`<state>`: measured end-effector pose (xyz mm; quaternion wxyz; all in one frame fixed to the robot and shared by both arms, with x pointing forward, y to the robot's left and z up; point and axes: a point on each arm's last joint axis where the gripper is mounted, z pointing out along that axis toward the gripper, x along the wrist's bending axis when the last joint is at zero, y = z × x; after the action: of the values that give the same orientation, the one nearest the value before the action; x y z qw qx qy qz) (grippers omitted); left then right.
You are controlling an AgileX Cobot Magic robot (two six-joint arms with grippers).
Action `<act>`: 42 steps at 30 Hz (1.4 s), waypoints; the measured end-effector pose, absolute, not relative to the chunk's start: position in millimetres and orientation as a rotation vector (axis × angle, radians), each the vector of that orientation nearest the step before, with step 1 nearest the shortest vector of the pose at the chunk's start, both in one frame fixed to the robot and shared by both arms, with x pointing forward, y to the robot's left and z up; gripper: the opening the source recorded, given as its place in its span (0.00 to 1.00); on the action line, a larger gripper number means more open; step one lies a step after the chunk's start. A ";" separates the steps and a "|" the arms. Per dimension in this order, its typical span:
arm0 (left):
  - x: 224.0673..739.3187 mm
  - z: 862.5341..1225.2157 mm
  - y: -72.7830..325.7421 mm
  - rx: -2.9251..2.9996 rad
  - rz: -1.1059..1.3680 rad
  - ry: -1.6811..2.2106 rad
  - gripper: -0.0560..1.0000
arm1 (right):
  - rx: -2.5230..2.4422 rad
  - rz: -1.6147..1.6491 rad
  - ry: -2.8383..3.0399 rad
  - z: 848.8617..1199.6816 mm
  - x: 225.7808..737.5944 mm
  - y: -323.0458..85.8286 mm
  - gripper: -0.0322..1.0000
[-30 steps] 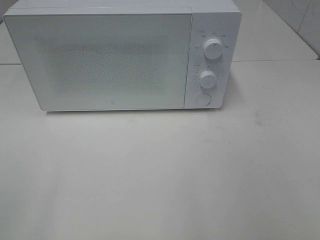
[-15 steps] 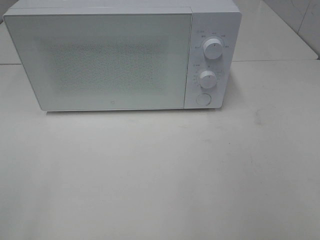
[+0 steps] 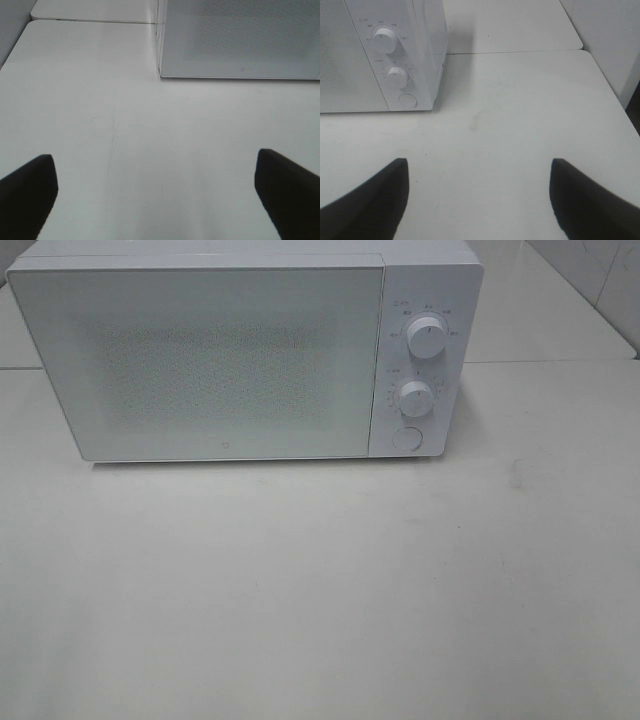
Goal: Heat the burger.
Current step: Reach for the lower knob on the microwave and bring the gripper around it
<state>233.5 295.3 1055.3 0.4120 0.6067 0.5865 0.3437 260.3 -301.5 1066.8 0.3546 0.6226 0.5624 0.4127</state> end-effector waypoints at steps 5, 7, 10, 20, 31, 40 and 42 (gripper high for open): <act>233.5 1055.3 295.4 1.527 0.866 1.476 0.99 | 1.621 1.079 1.473 1052.3 289.5 -297.2 0.76; 233.5 1055.3 295.4 1.527 0.866 1.476 0.99 | 1.614 1.088 1.468 1050.9 293.3 -296.7 0.76; 233.5 1055.3 295.5 1.527 0.867 1.476 0.99 | 1.598 1.107 1.459 1043.7 305.4 -295.3 0.76; 233.5 1055.3 295.5 1.527 0.868 1.476 0.99 | 1.541 1.162 1.427 1032.6 346.4 -290.7 0.76; 233.5 1055.3 295.5 1.527 0.868 1.476 0.99 | 1.602 1.198 1.406 1018.5 391.3 -286.0 0.76; 233.5 1055.3 295.5 1.527 0.868 1.476 0.99 | 1.620 1.200 1.414 1003.9 415.0 -283.5 0.76; 233.5 1055.3 295.5 1.527 0.868 1.476 0.99 | 1.619 1.200 1.415 1002.3 417.5 -283.2 0.76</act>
<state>233.5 295.5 1055.3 0.4109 0.6068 0.5866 0.3448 417.5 -283.2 1002.3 0.3330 0.6200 0.5418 0.4595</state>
